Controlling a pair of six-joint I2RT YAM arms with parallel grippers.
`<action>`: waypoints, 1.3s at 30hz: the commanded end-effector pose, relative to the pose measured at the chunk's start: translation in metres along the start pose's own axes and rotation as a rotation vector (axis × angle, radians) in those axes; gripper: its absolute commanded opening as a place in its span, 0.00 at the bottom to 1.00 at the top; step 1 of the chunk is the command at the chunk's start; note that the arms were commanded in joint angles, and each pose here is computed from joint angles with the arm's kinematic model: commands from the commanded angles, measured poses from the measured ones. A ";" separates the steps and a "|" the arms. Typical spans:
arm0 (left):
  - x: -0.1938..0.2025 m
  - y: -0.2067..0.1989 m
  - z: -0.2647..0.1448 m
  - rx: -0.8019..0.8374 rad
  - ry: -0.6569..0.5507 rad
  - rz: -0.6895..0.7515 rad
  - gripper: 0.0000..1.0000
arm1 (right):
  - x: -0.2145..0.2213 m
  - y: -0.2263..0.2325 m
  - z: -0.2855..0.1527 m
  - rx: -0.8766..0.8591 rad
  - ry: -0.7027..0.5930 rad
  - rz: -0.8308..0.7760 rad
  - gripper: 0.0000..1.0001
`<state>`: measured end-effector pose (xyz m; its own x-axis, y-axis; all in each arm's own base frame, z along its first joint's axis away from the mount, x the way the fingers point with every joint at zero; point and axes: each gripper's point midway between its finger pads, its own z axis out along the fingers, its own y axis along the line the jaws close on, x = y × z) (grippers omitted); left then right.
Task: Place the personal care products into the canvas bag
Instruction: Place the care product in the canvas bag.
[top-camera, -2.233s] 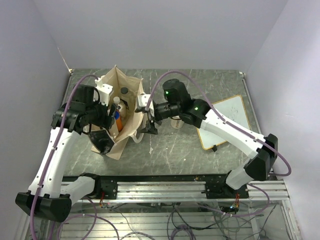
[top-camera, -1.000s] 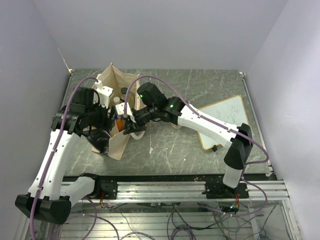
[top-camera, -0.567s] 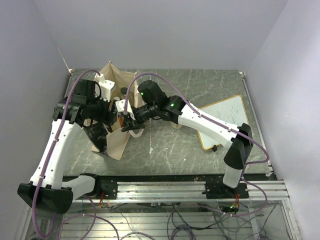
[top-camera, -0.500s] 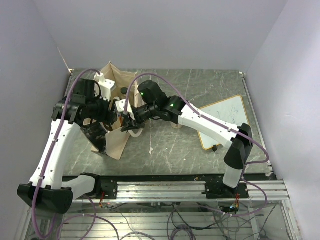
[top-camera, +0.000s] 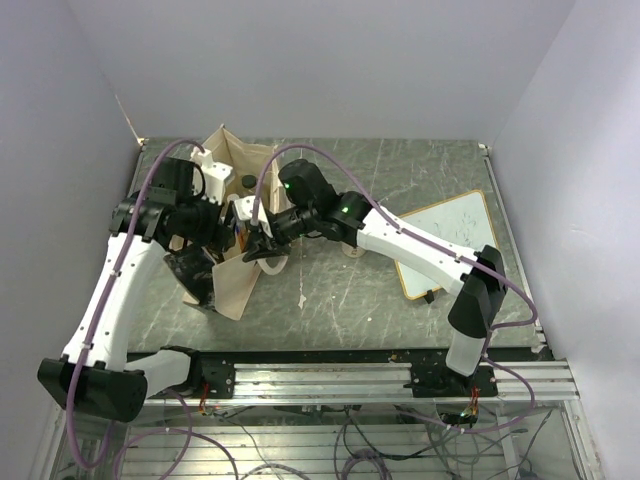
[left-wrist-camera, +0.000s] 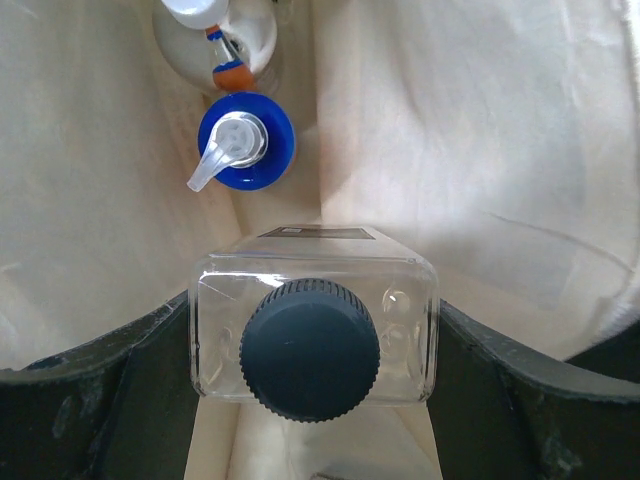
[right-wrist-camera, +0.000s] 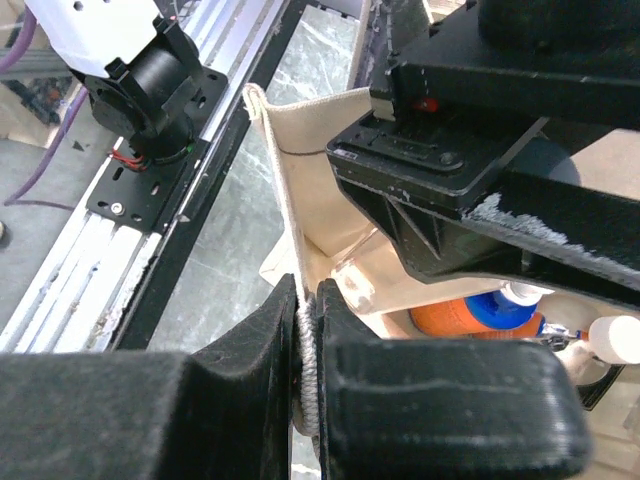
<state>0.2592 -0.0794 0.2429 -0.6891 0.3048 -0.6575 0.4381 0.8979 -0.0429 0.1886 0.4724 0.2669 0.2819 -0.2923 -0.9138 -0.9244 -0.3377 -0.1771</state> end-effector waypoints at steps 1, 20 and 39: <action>-0.016 0.011 0.010 -0.037 -0.068 0.003 0.07 | -0.057 -0.003 -0.020 -0.003 -0.149 -0.067 0.00; -0.039 0.006 0.036 0.015 -0.129 -0.085 0.07 | -0.053 -0.020 -0.029 0.017 -0.160 -0.098 0.00; 0.035 0.023 0.070 -0.090 -0.003 -0.072 0.07 | -0.050 -0.030 -0.039 0.040 -0.179 -0.094 0.00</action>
<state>0.2658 -0.0691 0.1577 -0.7802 0.2522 -0.5724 0.3366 0.9406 -0.0445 0.2158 0.4605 0.2828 0.2416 -0.2423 -0.9396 -0.9374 -0.3085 -0.1615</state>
